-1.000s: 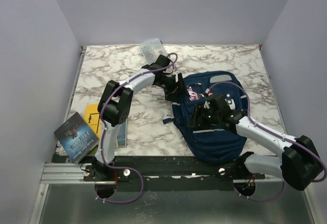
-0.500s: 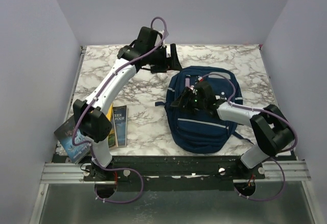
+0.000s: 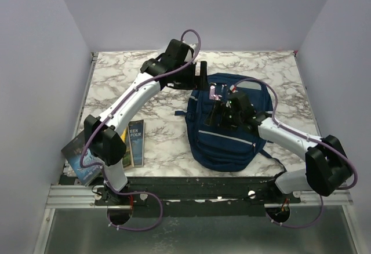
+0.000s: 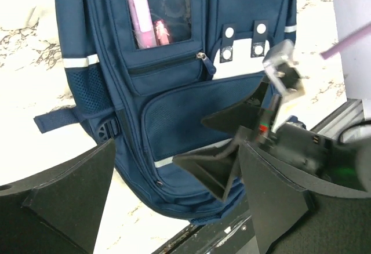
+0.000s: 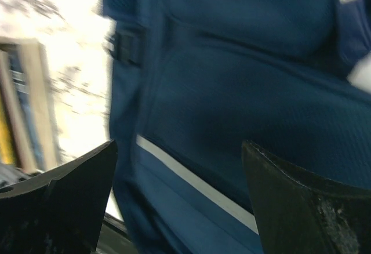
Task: Pack the student bag
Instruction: Adjust the student bag at the center of the board, then unzip the student bag at the center of the board.
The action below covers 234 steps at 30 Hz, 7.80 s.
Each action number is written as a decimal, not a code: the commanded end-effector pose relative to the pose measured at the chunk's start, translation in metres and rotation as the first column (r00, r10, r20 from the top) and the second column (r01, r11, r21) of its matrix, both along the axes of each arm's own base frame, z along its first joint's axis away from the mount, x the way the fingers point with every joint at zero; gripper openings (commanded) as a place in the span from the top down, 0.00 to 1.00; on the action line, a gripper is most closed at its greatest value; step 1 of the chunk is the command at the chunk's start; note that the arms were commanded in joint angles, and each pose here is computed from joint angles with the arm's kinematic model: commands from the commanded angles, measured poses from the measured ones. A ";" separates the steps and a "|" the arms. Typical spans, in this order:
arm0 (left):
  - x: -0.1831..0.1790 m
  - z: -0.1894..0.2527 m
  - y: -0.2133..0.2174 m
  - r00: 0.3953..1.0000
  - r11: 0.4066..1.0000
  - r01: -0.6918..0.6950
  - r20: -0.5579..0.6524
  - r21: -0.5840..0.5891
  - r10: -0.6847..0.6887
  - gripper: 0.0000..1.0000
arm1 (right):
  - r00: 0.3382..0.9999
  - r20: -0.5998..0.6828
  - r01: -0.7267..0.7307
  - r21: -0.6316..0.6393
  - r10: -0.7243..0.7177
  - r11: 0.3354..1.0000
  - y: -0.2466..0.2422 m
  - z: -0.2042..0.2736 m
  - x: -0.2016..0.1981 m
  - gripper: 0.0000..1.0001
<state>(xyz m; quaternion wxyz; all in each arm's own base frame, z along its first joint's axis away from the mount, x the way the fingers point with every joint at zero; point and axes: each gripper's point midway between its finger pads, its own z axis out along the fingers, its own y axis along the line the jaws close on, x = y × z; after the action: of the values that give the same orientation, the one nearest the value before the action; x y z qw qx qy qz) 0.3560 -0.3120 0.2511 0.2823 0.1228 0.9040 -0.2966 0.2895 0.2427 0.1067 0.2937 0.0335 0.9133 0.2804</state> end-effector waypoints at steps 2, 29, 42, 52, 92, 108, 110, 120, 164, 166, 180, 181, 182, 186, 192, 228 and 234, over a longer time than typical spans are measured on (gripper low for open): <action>-0.020 0.037 0.026 0.991 0.998 -0.062 0.121 -0.024 0.065 0.12 | 0.998 -0.057 -0.046 -0.161 0.037 0.986 -0.041 -0.036 -0.039 0.09; -0.142 -0.142 0.004 0.875 0.967 -0.084 -0.482 -0.241 -0.044 0.38 | 0.719 0.052 0.690 -0.179 -0.693 0.701 -0.190 0.025 -0.090 0.03; -0.144 -0.174 0.007 0.856 0.979 -0.090 -0.517 -0.181 -0.017 0.87 | 0.672 -0.090 0.727 -0.110 -0.735 0.678 -0.218 -0.015 -0.047 0.14; -0.148 -0.168 0.006 0.855 0.977 -0.068 -0.517 -0.200 -0.046 0.92 | 0.876 -0.208 0.435 -0.051 -0.435 0.899 -0.160 -0.013 -0.046 0.28; -0.144 -0.144 0.011 0.906 0.978 -0.036 -0.420 -0.205 -0.055 0.56 | 0.789 -0.312 0.530 -0.092 -0.530 0.843 -0.095 0.016 -0.088 0.91; -0.162 -0.006 0.022 0.980 0.913 0.174 -0.026 -0.370 -0.197 0.21 | 0.777 -0.190 0.629 0.205 -0.600 0.750 -0.098 0.115 -0.063 1.00; -0.171 0.003 0.016 0.966 0.897 0.232 -0.020 -0.377 -0.258 0.21 | 0.774 -0.180 0.633 0.206 -0.607 0.746 -0.101 0.116 -0.063 1.00; -0.194 0.003 -0.036 0.934 0.906 0.357 0.091 -0.229 -0.345 0.22 | 0.830 -0.196 0.558 0.287 -0.522 0.779 -0.082 0.127 -0.066 1.00; -0.170 -0.043 -0.084 0.966 0.969 0.244 0.085 0.023 -0.246 1.00 | 0.916 -0.041 0.401 0.079 -0.399 0.913 -0.105 0.121 -0.089 0.61; -0.168 -0.034 -0.083 0.967 0.971 0.239 0.086 0.006 -0.239 1.00 | 0.900 -0.022 0.435 0.002 -0.435 0.900 -0.122 0.114 -0.093 0.52; -0.171 0.008 -0.080 0.937 0.925 0.263 -0.155 -0.273 -0.312 1.00 | 0.891 0.187 0.381 0.186 -0.413 0.906 -0.151 0.126 -0.132 0.00; -0.172 0.011 -0.079 0.935 0.921 0.266 -0.158 -0.283 -0.319 1.00 | 0.891 0.188 0.377 0.201 -0.414 0.904 -0.150 0.123 -0.133 0.00; -0.172 0.014 -0.078 0.934 0.919 0.267 -0.156 -0.290 -0.320 1.00 | 0.888 0.187 0.381 0.215 -0.420 0.900 -0.150 0.120 -0.133 0.01; -0.177 0.019 -0.075 0.927 0.911 0.263 -0.179 -0.316 -0.330 1.00 | 0.872 0.226 0.350 0.334 -0.435 0.875 -0.146 0.120 -0.135 0.12; -0.182 0.029 -0.075 0.919 0.899 0.262 -0.193 -0.352 -0.343 1.00 | 0.878 0.182 0.340 0.416 -0.444 0.844 -0.134 0.096 -0.131 0.09; -0.194 0.085 -0.034 0.877 0.762 0.258 -0.188 -0.594 -0.443 1.00 | 0.851 0.202 0.328 0.515 -0.485 0.791 -0.125 0.084 -0.113 0.02; -0.195 0.080 -0.033 0.877 0.763 0.247 -0.198 -0.597 -0.438 1.00 | 0.840 0.230 0.326 0.507 -0.490 0.798 -0.129 0.091 -0.112 0.04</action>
<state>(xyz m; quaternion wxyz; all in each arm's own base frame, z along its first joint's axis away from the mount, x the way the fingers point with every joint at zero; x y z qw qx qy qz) 0.1768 -0.3471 0.2836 0.0800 0.1151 0.8238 -0.5492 0.1747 0.1211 0.2008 0.4821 0.2400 0.7224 0.4338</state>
